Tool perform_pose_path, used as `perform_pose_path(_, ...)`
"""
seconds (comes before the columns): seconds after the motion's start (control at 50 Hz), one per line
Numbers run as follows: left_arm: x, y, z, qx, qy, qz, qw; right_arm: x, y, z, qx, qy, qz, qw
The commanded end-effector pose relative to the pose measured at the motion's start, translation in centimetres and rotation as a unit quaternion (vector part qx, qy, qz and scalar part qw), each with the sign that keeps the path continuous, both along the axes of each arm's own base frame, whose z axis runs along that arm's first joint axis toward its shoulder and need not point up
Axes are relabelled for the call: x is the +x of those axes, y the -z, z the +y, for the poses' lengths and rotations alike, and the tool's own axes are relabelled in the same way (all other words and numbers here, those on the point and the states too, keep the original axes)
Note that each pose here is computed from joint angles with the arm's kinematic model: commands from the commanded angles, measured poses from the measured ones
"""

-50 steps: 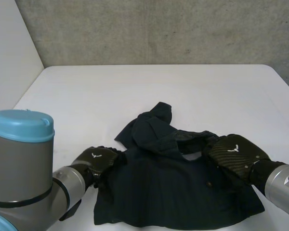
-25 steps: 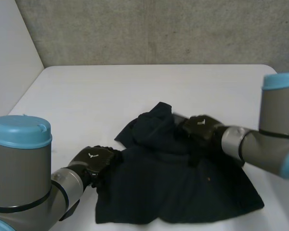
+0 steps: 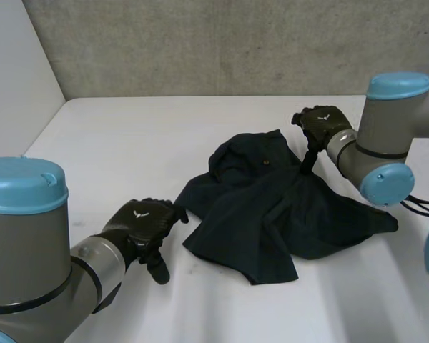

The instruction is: Fold the shorts.

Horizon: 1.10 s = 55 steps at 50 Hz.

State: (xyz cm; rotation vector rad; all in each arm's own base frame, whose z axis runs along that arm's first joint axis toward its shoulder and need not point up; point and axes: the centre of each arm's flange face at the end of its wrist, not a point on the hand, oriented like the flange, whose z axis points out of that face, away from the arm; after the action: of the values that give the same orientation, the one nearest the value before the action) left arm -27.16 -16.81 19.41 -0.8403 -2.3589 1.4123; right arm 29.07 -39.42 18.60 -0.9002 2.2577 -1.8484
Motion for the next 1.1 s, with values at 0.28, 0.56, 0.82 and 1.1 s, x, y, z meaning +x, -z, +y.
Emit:
perform_pose_path(0.28,-8.3,-1.3,1.8,-0.037,0.057,0.068,0.995,-10.2,-5.3,7.9,0.048,-0.024,0.103,0.993)
perform_pose_path(0.56,-13.3,2.7,0.2,0.019,0.019,0.101,0.995,-14.4,1.3,11.0,0.173,-0.007,0.091,0.981)
perform_pose_path(0.82,-15.1,4.2,-0.1,0.043,0.015,0.121,0.992,-14.6,4.5,10.6,0.15,0.002,0.06,0.987)
perform_pose_path(1.1,-12.0,-2.6,-1.2,0.027,-0.019,0.12,0.992,-13.8,-4.5,9.0,-0.022,0.007,0.063,0.998)
